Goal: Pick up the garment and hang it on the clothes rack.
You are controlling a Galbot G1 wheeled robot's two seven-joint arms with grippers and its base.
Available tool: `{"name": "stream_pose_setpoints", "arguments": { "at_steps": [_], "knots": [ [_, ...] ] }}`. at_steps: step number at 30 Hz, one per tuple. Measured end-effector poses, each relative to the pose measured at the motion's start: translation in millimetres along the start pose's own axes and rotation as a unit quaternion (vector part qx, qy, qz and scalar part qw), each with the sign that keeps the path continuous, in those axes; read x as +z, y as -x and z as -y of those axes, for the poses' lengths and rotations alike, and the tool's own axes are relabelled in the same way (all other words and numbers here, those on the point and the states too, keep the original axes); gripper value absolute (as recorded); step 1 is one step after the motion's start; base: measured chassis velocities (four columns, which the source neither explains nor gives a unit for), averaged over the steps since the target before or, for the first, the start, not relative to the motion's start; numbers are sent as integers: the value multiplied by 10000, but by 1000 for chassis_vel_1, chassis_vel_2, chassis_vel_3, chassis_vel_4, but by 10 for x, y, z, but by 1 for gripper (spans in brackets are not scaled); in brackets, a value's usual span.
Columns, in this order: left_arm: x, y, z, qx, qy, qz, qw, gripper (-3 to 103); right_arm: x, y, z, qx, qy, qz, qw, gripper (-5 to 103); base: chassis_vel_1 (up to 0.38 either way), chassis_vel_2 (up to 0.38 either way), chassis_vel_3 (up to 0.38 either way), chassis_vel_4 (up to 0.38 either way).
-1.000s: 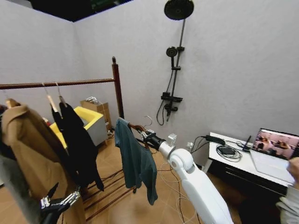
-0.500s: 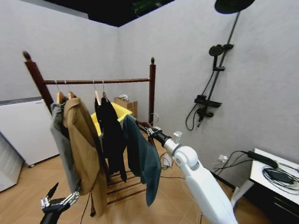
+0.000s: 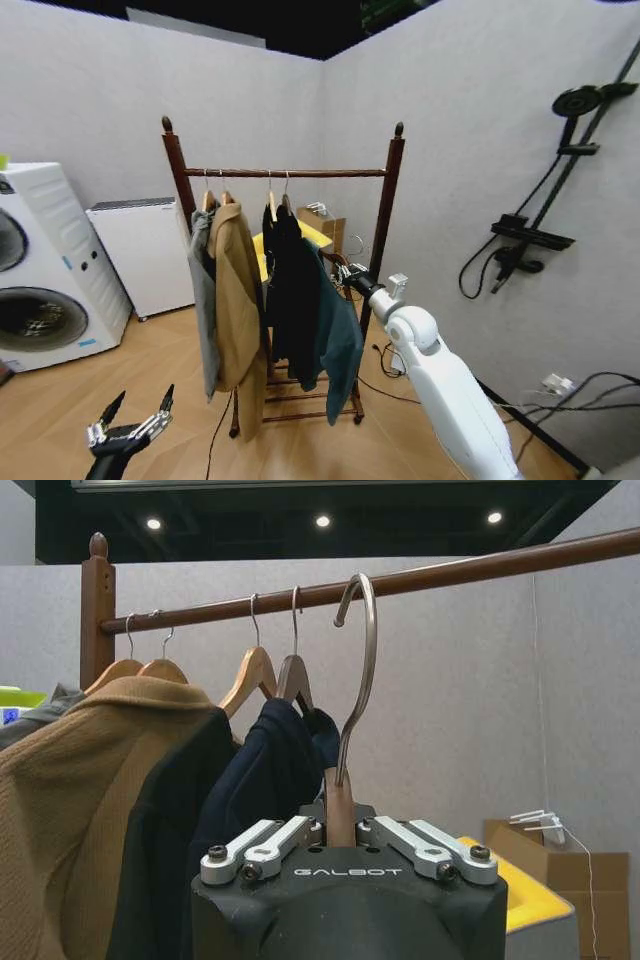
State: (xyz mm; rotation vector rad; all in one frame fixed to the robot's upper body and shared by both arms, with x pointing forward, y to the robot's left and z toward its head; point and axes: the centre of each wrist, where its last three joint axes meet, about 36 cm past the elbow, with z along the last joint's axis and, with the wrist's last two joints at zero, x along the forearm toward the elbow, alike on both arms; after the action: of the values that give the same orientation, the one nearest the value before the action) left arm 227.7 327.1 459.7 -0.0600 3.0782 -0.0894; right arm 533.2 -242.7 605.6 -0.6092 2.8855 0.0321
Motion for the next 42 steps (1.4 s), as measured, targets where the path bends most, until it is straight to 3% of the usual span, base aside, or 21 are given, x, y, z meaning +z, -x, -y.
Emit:
{"name": "stream_pose_setpoints", "arguments": {
  "at_steps": [8, 22, 33, 35, 38, 42],
  "knots": [
    [0, 0, 0, 1, 0, 0, 10000, 100, -174, 143, -32, 145, -274, 50, 9995, 10, -1, 7, 3, -1],
    [0, 0, 0, 1, 0, 0, 10000, 100, -279, 103, 117, 324, -276, 185, 9989, 10, -99, 113, 96, -106],
    [0, 0, 0, 3, 0, 0, 10000, 100, -422, 26, -29, 261, -465, 410, 9977, 10, -181, 159, 137, -128],
    [0, 0, 0, 2, 0, 1, 10000, 100, -485, 71, -64, 356, -554, 485, 9966, 10, 0, 0, 0, 0],
    [0, -1, 0, 1, 0, -1, 10000, 100, -707, 105, -162, 717, -1066, 525, 9903, 10, 44, 0, -39, 19],
    [0, -1, 0, 0, 0, -2, 10000, 100, -862, 70, -206, 874, -1417, 426, 9851, 10, 60, -30, -39, 36]
  ]
}}
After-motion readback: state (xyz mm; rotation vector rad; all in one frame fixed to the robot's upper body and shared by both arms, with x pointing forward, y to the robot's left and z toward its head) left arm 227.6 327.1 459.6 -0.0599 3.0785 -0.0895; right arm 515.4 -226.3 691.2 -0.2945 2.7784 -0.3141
